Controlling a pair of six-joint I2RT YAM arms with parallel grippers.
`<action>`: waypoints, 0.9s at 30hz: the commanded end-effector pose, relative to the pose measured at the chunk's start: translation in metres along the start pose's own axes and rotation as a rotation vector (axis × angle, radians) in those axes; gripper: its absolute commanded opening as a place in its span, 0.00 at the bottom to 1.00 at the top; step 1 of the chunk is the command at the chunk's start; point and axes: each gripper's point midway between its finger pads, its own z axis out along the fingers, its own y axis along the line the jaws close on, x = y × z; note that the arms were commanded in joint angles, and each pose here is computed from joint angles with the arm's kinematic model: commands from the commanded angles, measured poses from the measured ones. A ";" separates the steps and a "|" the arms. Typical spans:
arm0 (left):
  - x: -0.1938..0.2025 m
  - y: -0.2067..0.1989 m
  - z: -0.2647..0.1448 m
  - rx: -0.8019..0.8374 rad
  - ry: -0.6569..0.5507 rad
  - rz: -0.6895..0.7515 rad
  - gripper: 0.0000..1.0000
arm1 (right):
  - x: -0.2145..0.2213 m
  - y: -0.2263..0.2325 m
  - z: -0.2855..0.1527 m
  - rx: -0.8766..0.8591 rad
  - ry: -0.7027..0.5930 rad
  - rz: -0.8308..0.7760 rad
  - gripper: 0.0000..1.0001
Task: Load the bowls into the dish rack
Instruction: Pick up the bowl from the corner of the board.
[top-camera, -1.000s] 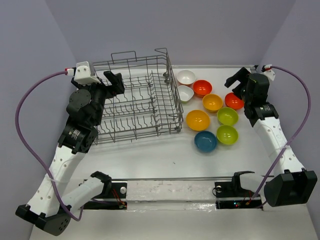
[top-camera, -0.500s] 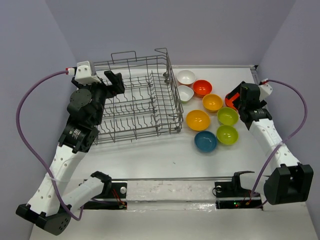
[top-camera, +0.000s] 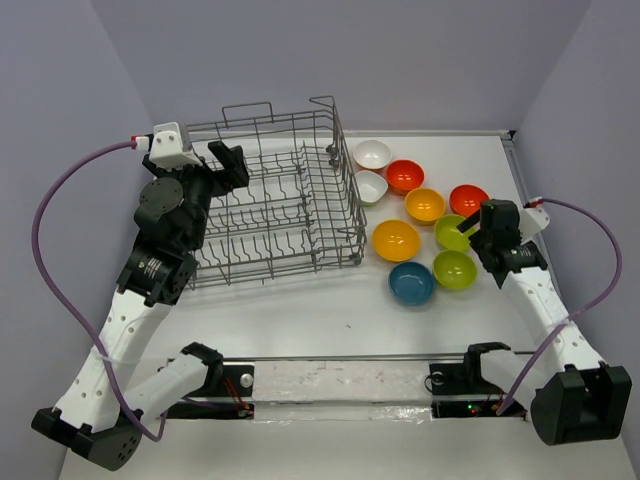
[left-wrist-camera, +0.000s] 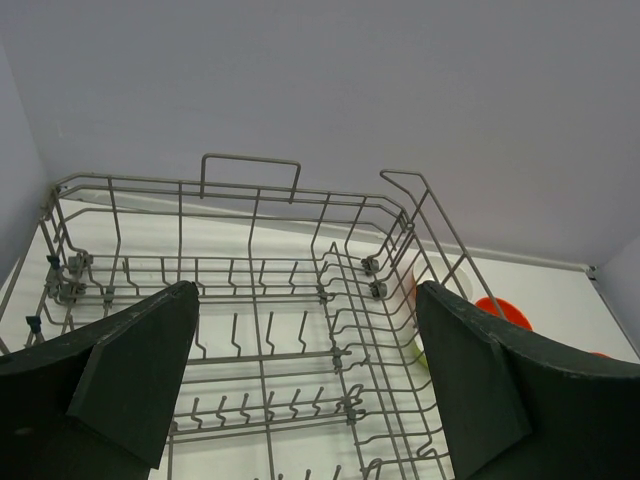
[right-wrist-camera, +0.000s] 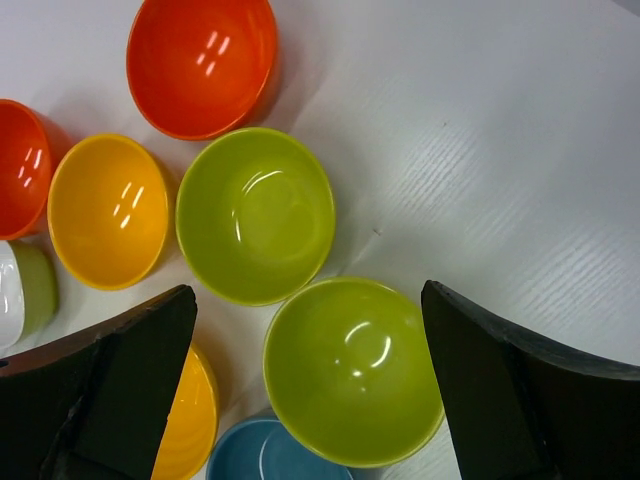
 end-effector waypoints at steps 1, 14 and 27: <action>-0.013 -0.001 0.001 0.002 -0.052 -0.007 0.99 | 0.003 -0.015 -0.004 0.043 -0.004 0.033 0.99; -0.009 0.000 0.003 -0.001 -0.044 -0.001 0.99 | 0.011 -0.005 0.020 0.063 0.006 0.029 0.91; -0.007 -0.001 0.005 -0.001 -0.037 0.001 0.99 | 0.004 0.005 0.041 0.067 -0.020 0.058 0.77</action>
